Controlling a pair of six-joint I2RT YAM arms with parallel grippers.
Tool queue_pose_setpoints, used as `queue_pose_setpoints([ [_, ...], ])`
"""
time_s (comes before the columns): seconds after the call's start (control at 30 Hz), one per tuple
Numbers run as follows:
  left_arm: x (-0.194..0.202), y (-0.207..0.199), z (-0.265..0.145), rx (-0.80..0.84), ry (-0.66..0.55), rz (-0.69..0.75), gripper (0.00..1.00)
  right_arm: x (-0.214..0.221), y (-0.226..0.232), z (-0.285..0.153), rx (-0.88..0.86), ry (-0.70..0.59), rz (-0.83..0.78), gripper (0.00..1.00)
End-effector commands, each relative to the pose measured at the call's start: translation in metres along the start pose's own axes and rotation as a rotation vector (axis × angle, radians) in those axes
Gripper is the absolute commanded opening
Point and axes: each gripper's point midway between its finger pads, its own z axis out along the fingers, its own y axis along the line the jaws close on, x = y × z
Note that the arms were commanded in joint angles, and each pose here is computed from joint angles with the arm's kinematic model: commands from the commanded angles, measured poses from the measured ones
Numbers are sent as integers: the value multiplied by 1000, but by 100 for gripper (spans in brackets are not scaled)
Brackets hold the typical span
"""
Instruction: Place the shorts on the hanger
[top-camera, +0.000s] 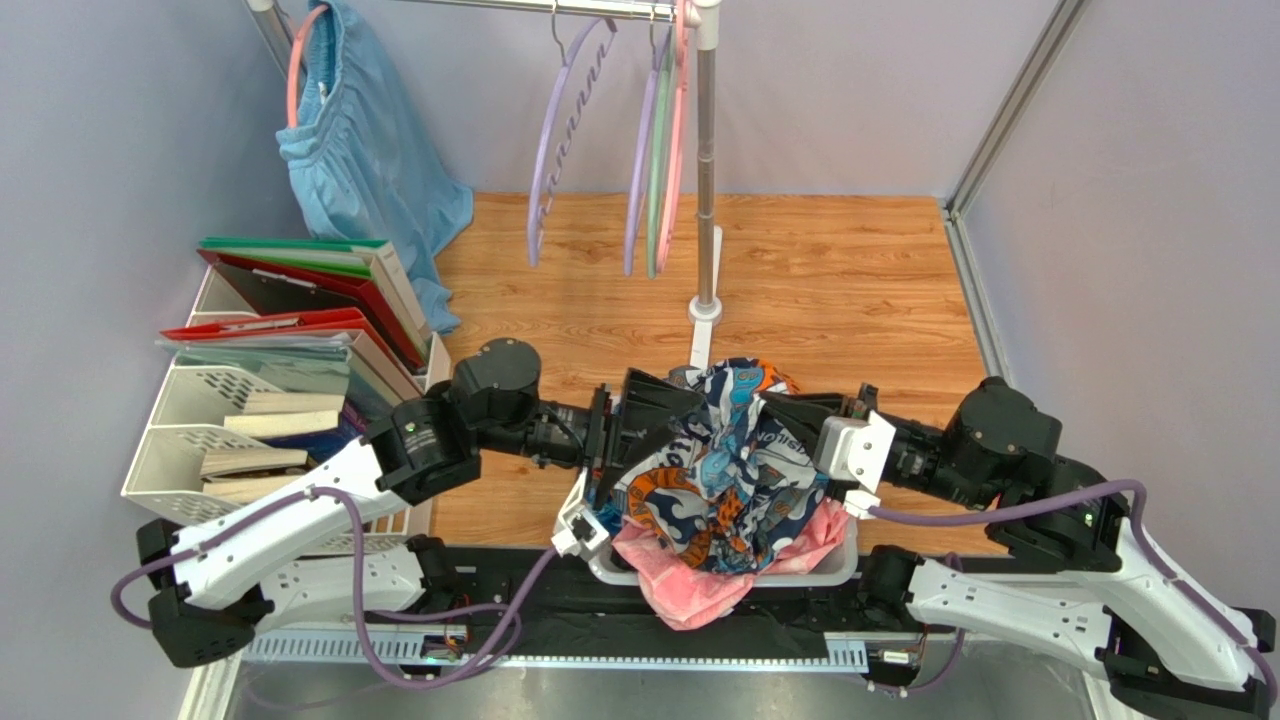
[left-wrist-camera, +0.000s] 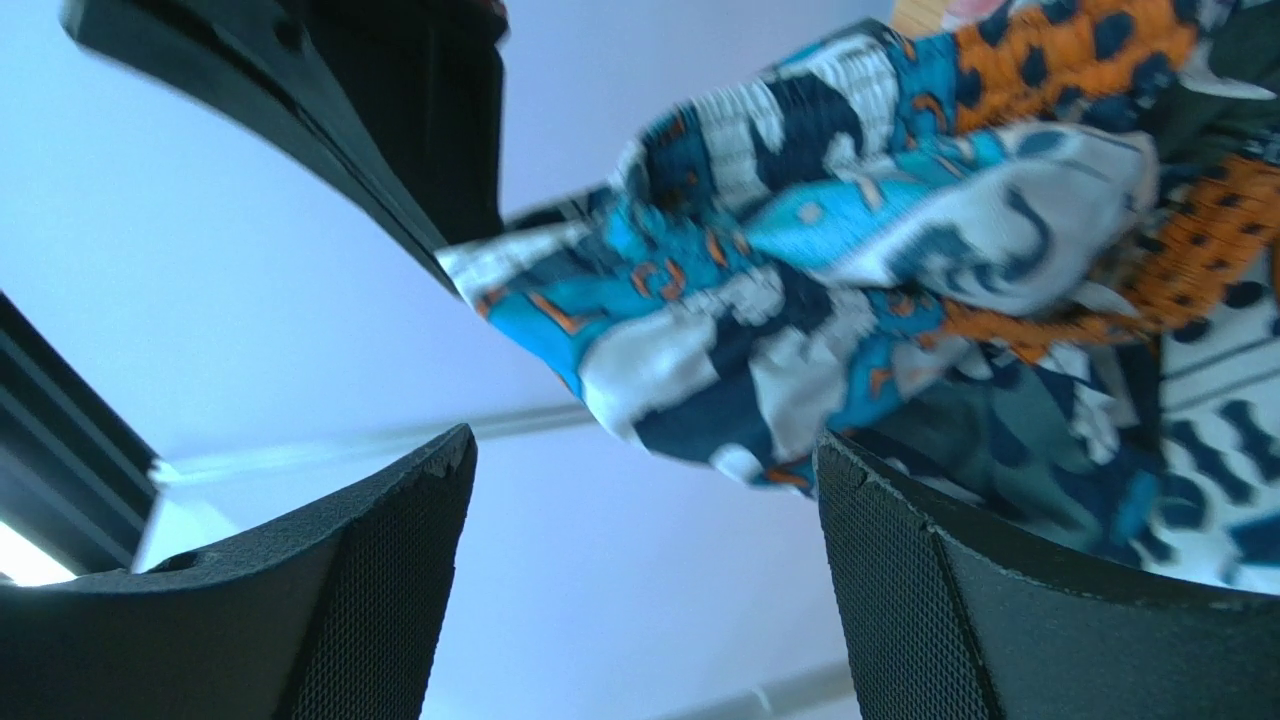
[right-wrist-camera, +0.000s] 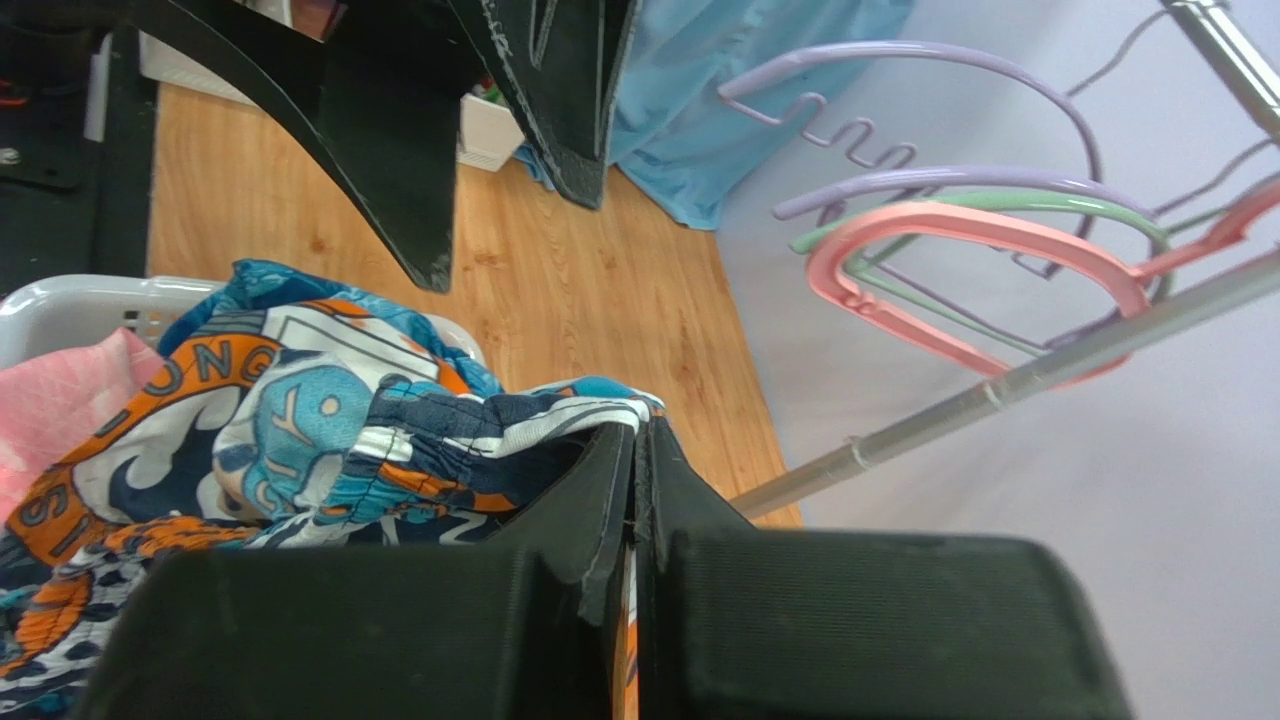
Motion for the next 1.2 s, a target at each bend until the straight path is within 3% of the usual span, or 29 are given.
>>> queue_pose_setpoints([
  [0.0,-29,32,13,-84,-118,259,86,-14,7,13,-50,-73,13,0],
  [0.17,-50,2,25,-29,-205,425,86,-23,10,19,-77,-116,46,0],
  [0.4,-54,-26,42,109,-241,507,79,-26,29,26,-168,-150,46,0],
  [0.67,-35,-46,63,219,-182,584,79,-25,51,39,-302,-166,20,0],
  [0.73,-35,-47,62,222,-180,583,71,-24,56,39,-325,-166,12,0],
  [0.77,-36,-48,62,223,-182,577,60,-22,58,40,-334,-165,15,0],
  [0.87,-36,-44,60,216,-163,528,40,-24,59,41,-340,-174,7,0],
  [0.9,-35,-40,61,205,-148,513,19,-24,57,42,-330,-178,5,0],
  [0.97,-37,-25,59,146,-127,433,0,-23,51,44,-295,-165,18,0],
  [1.17,-37,13,39,12,-64,194,0,-16,-5,33,9,-82,78,2],
])
